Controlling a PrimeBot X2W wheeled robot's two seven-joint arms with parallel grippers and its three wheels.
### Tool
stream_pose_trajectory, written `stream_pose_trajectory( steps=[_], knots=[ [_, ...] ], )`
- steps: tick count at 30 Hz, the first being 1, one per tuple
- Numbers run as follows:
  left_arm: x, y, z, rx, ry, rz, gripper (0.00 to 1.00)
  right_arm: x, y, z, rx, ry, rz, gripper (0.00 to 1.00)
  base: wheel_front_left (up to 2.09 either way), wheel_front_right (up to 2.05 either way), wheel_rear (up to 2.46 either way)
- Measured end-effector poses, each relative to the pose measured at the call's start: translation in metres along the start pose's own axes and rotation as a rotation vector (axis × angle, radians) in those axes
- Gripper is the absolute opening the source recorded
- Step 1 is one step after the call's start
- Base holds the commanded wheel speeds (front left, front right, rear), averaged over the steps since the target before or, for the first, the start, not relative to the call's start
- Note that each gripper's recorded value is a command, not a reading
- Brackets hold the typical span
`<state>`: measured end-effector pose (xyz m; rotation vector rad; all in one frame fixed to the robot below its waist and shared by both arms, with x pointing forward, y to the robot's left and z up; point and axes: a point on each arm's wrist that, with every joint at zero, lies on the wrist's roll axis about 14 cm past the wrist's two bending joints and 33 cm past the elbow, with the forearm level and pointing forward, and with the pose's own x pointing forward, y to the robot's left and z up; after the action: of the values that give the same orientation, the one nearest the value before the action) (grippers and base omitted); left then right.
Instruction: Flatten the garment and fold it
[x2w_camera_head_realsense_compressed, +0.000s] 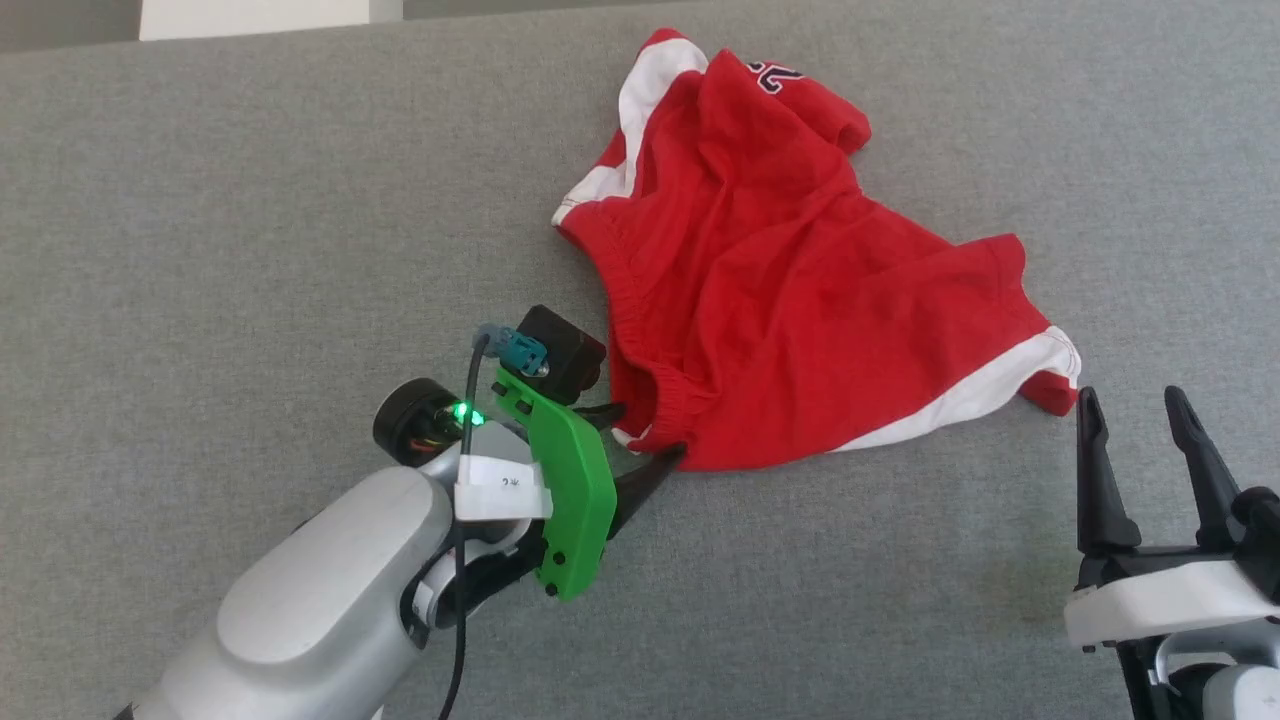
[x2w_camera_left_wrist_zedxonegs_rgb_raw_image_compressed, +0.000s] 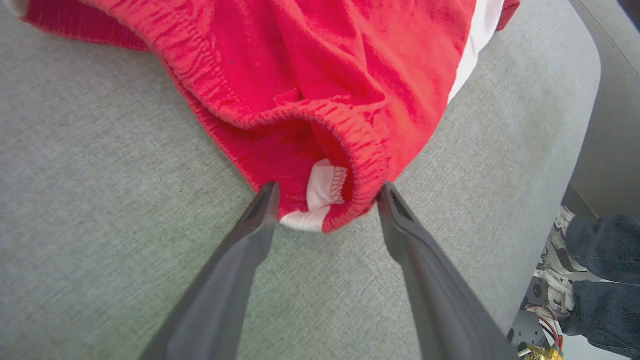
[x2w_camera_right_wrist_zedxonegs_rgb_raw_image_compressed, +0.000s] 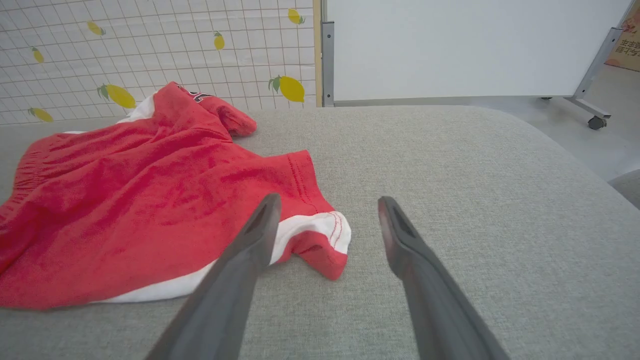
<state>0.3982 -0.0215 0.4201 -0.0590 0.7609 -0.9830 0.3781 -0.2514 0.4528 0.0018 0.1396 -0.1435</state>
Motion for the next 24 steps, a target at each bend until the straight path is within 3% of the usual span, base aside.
stream_pose_trajectory(
  steps=[1, 2, 3, 13, 24],
  knots=[
    [0.001, 0.0, 0.0, -0.001, 0.0, -0.006, 1.0, 0.001, 0.0, -0.001, 0.0, 0.002, -0.001, 1.0, 0.0, 0.0, 0.0],
    [0.002, 0.0, 0.0, -0.005, -0.003, -0.01, 0.84, 0.002, 0.0, -0.002, 0.0, 0.004, -0.001, 1.0, 0.0, 0.0, 0.0],
    [0.003, -0.002, -0.001, -0.005, -0.003, -0.02, 0.0, 0.003, 0.001, -0.002, 0.0, 0.005, 0.001, 1.0, 0.0, 0.0, 0.0],
    [-0.015, -0.004, 0.011, 0.044, -0.101, -0.005, 0.0, 0.006, 0.011, -0.002, 0.009, 0.005, 0.032, 1.0, 0.0, 0.0, 0.0],
    [-0.094, -0.022, -0.03, 0.011, -0.109, 0.117, 0.0, 0.007, 0.032, 0.009, 0.014, -0.003, 0.097, 1.0, 0.0, 0.0, 0.0]
  ],
)
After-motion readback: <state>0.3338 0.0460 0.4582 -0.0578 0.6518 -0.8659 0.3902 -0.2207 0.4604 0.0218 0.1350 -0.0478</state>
